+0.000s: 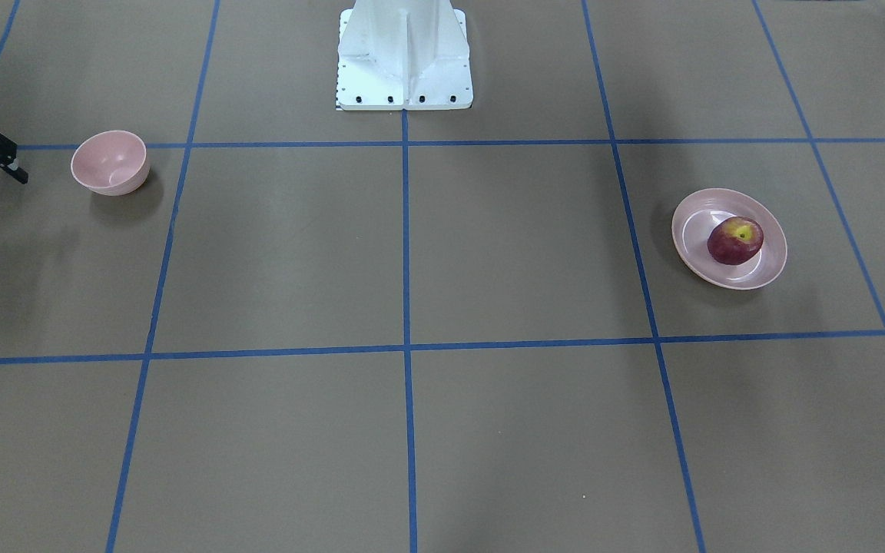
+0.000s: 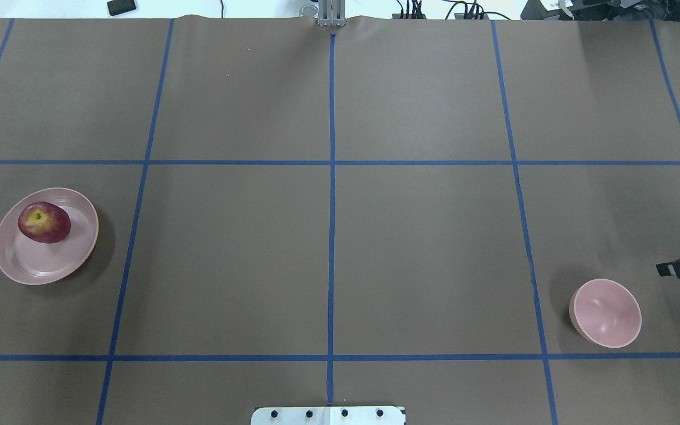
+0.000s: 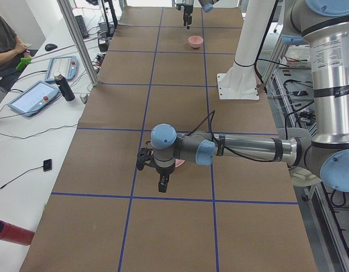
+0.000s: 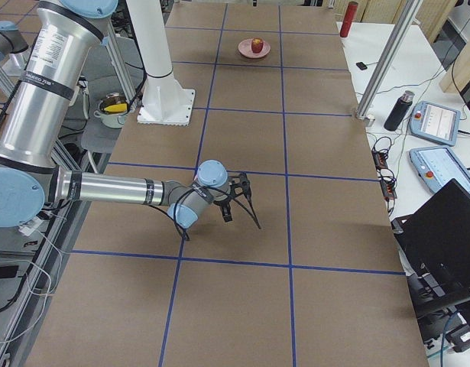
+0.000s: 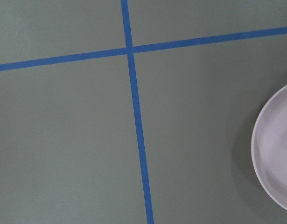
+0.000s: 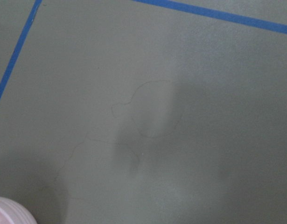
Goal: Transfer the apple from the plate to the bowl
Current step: 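Reach the right gripper down to the rim of the small pink bowl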
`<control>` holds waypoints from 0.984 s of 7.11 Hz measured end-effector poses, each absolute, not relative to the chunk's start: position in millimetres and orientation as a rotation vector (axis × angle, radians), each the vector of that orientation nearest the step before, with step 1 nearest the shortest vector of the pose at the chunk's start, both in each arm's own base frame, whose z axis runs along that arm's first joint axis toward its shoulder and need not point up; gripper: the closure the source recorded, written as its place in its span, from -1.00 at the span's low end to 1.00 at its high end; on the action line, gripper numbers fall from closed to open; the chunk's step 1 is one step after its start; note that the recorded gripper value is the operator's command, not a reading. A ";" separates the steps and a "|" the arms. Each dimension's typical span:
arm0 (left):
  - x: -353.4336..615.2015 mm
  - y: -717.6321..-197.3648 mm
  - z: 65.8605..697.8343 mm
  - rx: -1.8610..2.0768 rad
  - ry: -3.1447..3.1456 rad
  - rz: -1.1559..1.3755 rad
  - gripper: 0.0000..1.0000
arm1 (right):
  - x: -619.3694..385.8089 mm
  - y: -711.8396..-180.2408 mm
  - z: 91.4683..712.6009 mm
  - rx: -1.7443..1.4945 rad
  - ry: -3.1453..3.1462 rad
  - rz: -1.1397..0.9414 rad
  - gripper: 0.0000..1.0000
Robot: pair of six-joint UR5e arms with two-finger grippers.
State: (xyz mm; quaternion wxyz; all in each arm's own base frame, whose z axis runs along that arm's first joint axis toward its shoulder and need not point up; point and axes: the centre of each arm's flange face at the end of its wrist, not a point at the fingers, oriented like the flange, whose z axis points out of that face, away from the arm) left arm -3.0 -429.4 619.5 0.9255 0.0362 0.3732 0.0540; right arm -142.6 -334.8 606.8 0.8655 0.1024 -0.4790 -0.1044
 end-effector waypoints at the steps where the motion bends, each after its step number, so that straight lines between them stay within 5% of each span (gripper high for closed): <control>1: -3.0 -429.7 619.0 0.076 0.765 0.112 -0.96 | -155.9 -327.4 599.7 0.177 -1.021 -0.210 -0.96; 3: -2.9 -430.2 617.9 0.078 0.766 0.113 -0.96 | -179.7 -314.0 597.2 0.124 -1.030 -0.240 -0.96; 5: -3.0 -429.9 618.4 0.077 0.766 0.113 -0.96 | -200.4 -304.3 600.9 0.110 -1.010 -0.279 -0.70; 7: -3.0 -429.5 619.2 0.076 0.766 0.114 -0.96 | -213.8 -299.8 605.7 0.109 -0.990 -0.302 0.61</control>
